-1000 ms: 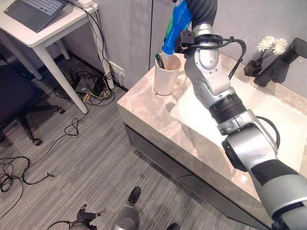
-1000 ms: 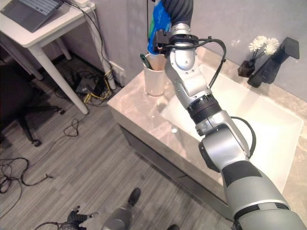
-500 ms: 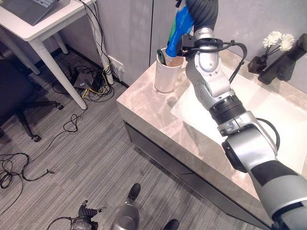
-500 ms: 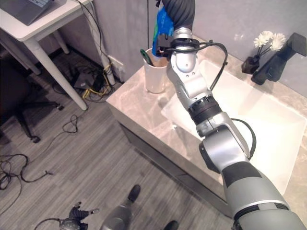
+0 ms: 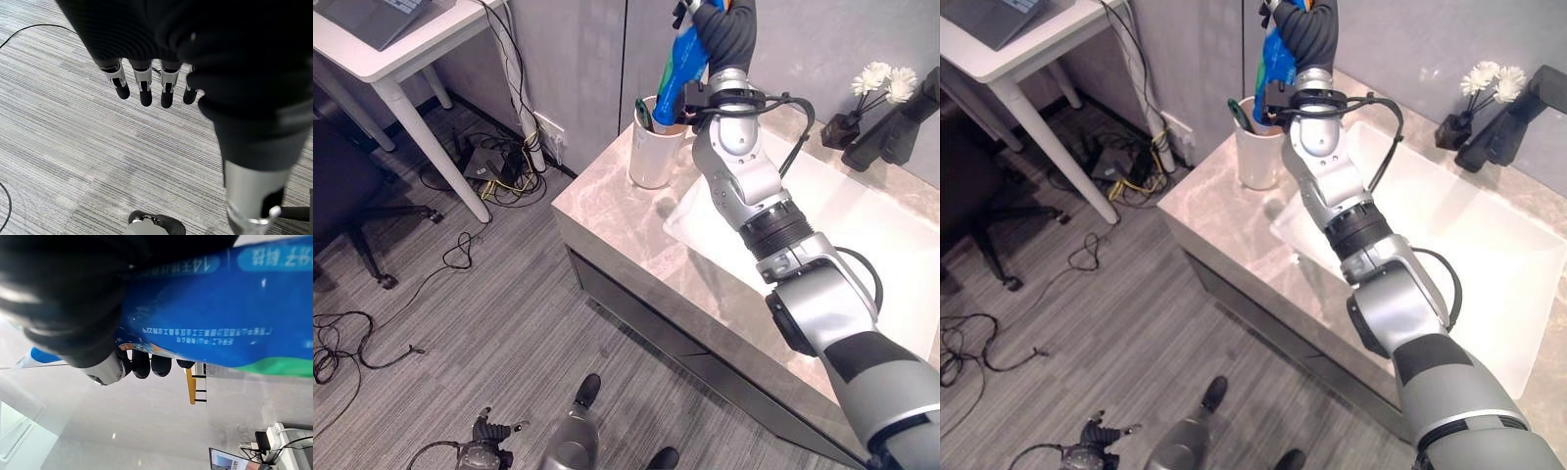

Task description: Put brush and paste in cup on sink, flatten towel.

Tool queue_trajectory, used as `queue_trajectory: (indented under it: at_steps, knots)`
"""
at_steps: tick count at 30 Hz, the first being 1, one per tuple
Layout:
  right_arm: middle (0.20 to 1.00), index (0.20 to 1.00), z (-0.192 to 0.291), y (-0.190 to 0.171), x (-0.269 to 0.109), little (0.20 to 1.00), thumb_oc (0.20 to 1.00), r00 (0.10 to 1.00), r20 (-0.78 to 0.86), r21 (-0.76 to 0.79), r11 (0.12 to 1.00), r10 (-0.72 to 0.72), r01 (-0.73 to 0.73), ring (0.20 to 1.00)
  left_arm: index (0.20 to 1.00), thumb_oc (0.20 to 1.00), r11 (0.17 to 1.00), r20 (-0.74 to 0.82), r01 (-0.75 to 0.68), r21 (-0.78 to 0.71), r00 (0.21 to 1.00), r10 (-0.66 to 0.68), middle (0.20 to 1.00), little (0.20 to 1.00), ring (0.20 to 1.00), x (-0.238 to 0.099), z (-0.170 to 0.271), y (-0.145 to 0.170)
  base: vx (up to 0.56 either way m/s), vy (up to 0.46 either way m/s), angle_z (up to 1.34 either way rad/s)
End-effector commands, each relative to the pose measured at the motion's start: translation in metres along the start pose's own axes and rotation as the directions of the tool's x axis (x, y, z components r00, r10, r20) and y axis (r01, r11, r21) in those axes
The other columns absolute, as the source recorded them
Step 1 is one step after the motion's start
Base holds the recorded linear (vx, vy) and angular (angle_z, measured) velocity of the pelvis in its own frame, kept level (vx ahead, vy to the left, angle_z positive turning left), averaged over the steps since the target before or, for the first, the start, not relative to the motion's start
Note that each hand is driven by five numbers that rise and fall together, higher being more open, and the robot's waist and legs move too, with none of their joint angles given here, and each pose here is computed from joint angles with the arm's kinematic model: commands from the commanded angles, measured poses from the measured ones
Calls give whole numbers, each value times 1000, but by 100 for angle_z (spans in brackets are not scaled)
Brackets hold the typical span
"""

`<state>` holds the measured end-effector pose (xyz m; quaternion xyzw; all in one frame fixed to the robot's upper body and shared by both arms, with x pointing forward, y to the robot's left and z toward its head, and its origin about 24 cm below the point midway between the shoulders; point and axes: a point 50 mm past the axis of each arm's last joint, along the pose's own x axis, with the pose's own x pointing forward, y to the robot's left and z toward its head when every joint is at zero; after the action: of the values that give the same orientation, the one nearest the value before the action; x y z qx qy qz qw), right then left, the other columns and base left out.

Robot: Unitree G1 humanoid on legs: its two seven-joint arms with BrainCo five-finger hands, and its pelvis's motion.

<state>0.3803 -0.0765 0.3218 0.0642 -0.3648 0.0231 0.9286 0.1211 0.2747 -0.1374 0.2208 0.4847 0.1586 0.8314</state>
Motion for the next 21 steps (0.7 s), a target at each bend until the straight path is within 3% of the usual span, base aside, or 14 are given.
queue_trajectory:
  at_steps: [1,4,5,6,21]
  knots:
    - [200,200,20,1,4,200,200,993,110,-26,999,34,-32,200,1000,1000,997,5,-47,60,999,47,1000,1000,1000,4,2,13,0,0,0]
    - [200,200,18,1,3,200,200,994,104,-31,999,38,-35,200,1000,1000,997,10,-47,61,999,46,1000,1000,1000,4,3,13,0,0,0]
    - [718,718,16,1,3,718,718,994,98,-31,999,37,-34,718,1000,1000,997,10,-48,60,999,48,1000,1000,1000,4,3,13,0,0,0]
    - [1000,1000,16,0,3,1000,1000,995,96,-30,999,35,-32,1000,1000,1000,997,8,-50,62,999,49,1000,1000,1000,4,3,14,0,0,0]
    - [1000,1000,12,-7,2,1000,1000,997,81,-42,999,0,3,1000,1000,1000,995,-18,-43,85,999,45,1000,1000,1000,4,-2,14,0,0,0]
